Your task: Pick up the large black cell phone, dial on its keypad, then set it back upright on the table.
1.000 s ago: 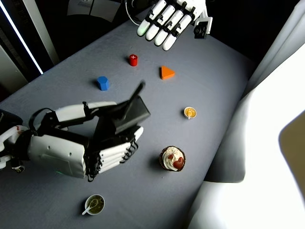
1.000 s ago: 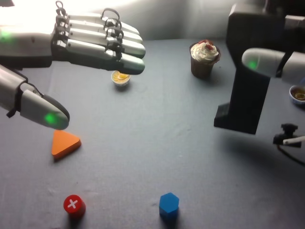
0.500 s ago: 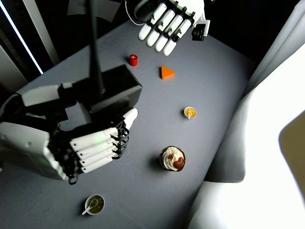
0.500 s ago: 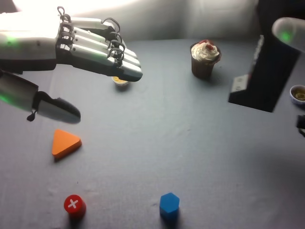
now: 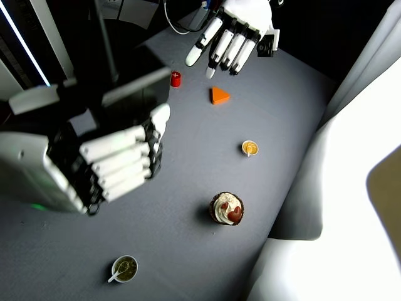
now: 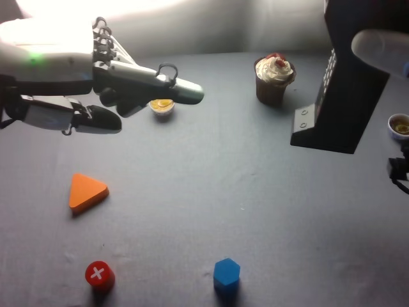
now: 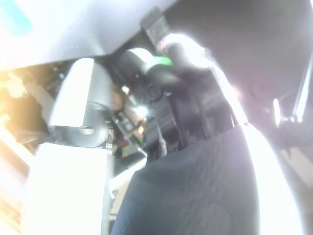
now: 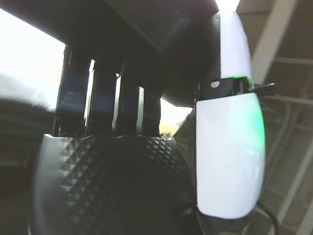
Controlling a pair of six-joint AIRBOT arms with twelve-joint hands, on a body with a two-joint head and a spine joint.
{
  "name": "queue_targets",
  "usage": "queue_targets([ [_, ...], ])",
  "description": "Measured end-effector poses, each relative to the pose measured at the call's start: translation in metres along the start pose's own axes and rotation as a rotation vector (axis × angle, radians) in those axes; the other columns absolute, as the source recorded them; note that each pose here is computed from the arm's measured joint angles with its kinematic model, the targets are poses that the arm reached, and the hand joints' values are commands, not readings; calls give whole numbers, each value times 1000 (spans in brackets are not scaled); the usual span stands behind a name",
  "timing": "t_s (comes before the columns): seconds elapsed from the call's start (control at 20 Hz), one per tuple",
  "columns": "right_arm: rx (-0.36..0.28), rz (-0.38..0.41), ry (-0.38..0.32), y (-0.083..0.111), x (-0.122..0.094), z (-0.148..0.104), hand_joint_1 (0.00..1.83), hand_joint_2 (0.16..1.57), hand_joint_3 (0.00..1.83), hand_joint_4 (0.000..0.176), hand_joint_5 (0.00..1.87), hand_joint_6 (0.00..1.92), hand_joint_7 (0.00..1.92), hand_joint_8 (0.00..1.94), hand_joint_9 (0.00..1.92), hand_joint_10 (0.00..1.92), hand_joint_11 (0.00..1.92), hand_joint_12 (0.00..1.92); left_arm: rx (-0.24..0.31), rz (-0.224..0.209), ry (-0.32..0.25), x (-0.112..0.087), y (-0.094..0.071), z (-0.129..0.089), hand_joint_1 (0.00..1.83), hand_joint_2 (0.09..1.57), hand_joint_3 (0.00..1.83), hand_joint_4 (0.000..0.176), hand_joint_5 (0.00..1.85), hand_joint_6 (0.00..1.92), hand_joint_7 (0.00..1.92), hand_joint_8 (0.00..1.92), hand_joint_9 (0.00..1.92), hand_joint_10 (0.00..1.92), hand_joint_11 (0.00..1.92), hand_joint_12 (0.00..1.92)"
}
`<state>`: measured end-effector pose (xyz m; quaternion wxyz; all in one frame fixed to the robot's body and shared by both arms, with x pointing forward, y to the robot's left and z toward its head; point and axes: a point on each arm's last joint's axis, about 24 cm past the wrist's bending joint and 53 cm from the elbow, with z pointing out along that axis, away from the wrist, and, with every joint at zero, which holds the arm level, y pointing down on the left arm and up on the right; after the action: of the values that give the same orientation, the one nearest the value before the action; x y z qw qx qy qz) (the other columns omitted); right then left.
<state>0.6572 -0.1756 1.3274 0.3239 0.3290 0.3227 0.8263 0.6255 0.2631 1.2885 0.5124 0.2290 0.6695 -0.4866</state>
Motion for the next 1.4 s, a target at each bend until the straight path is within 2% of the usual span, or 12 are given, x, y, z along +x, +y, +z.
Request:
queue_targets([
  [0.05,2,3,-1,-1,0,1,1378,1115,3,0,1010,771,902,1088,930,1285,909,1216,-8,1,1,1,1,2,1319,1283,8,117,100,0,639,1610,840,1921,931,1921],
  [0.2,14,9,17,-6,8,3,1376,1122,0,0,1000,751,887,1132,923,1304,925,1212,-25,12,-3,4,3,14,1316,1287,10,103,96,0,631,1620,812,1921,866,1921],
  [0.35,16,16,28,-9,13,5,1372,1130,0,0,1014,729,867,1154,887,1358,896,1244,-68,27,0,8,12,24,1309,1296,14,127,90,0,612,1645,768,1921,819,1921],
  [0.45,15,21,33,-10,15,6,1375,1122,0,0,1029,722,876,1127,914,1316,902,1238,-92,32,-8,8,18,32,1307,1299,15,127,79,2,607,1651,753,1921,783,1921],
  [0.5,15,24,33,-11,16,7,1376,1119,0,0,1025,727,882,1114,925,1306,906,1233,-98,32,-18,6,20,36,1422,1302,36,124,71,0,516,1663,604,1880,746,1921],
  [0.6,17,27,35,-15,16,8,1377,1119,0,0,1012,739,886,1112,929,1308,943,1209,-114,35,-36,4,23,43,1303,1299,39,130,63,2,588,1677,811,1919,783,1921],
  [0.75,20,35,36,-19,18,9,1375,1124,1,0,986,768,884,1126,925,1318,950,1211,-122,37,-35,7,28,53,1298,1294,43,139,60,1,598,1673,844,1921,827,1921],
  [0.9,23,35,38,-22,18,9,1374,1130,0,0,973,763,883,1153,908,1344,944,1276,-116,33,-54,3,28,63,1296,1294,49,130,63,2,595,1677,886,1921,865,1921],
  [1.05,21,34,33,-21,16,10,1374,1129,1,0,974,767,893,1130,904,1355,929,1291,-115,26,-81,-2,28,70,1296,1286,65,133,63,0,596,1675,840,1921,773,1921],
  [1.1,21,33,31,-21,15,10,1375,1128,0,0,986,740,893,1142,905,1351,949,1283,-121,24,-80,-1,29,73,1296,1284,69,130,59,2,596,1676,909,1921,873,1921],
  [1.3,23,36,35,-23,17,10,1372,1135,0,0,984,749,873,1160,883,1385,920,1300,-112,16,-78,4,26,87,1292,1283,95,133,56,0,578,1703,945,1921,868,1921],
  [1.4,24,35,36,-24,18,11,1375,1126,0,0,975,766,909,1105,912,1343,937,1298,-101,16,-83,4,22,95,1291,1278,109,122,50,1,577,1707,974,1921,851,1921],
])
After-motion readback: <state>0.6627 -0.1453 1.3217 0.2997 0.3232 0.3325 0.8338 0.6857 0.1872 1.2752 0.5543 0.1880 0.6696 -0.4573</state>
